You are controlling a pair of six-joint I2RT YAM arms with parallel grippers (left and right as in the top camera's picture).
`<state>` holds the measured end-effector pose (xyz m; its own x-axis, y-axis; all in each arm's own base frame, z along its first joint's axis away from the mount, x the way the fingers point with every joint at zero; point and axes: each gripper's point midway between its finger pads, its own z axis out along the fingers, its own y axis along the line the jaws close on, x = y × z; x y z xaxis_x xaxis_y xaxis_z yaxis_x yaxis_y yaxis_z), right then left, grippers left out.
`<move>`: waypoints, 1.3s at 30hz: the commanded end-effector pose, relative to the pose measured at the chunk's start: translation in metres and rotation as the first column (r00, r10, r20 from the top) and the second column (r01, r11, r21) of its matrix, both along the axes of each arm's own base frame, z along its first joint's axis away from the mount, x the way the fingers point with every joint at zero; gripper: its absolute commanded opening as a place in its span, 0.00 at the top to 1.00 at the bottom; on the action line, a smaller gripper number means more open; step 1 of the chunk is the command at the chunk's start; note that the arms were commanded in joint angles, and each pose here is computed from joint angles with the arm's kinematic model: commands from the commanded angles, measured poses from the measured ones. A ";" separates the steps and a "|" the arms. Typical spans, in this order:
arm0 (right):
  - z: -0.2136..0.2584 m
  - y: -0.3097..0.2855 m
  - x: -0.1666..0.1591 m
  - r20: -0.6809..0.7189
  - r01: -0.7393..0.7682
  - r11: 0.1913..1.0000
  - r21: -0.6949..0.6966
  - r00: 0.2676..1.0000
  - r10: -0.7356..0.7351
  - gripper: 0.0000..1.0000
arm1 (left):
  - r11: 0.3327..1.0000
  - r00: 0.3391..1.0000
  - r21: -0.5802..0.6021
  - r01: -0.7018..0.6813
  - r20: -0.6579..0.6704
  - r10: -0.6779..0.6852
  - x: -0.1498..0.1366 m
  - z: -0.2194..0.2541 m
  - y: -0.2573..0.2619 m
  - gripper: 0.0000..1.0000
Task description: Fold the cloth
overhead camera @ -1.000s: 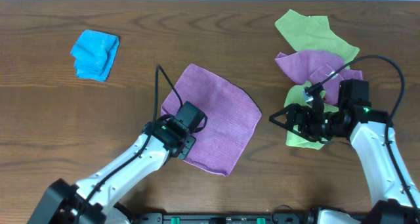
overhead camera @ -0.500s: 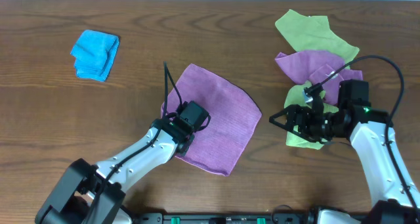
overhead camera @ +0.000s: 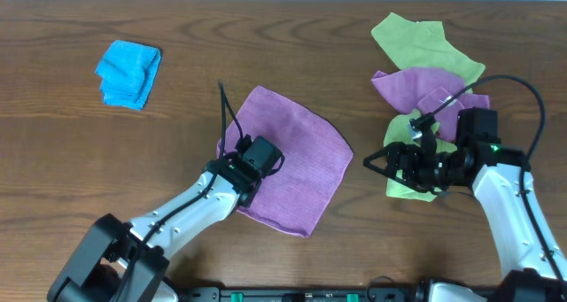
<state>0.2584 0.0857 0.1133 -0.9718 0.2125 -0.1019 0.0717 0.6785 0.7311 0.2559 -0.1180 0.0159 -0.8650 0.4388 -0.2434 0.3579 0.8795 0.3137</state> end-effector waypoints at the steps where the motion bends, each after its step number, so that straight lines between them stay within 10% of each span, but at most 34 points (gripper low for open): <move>1: 0.011 0.001 0.005 0.054 -0.020 1.000 0.011 0.998 0.019 0.19 | 0.999 1.000 -0.032 -0.009 -0.005 0.008 0.001 0.001 -0.007 0.81; 9: 0.011 0.001 0.004 0.051 -0.021 1.000 0.011 0.998 0.020 0.22 | 0.998 0.998 -0.031 -0.062 -0.017 0.061 -0.004 0.000 -0.002 0.94; 19: 0.009 0.030 0.003 0.094 -0.131 0.991 -0.012 0.987 0.131 0.23 | 0.884 0.883 -0.012 -0.468 -0.038 0.467 -0.030 0.001 0.037 0.94; 39: -0.084 0.064 0.025 -0.195 -0.069 0.997 0.017 0.978 0.071 0.19 | 0.815 0.814 -0.068 -0.575 -0.145 0.562 -0.048 -0.005 0.025 0.94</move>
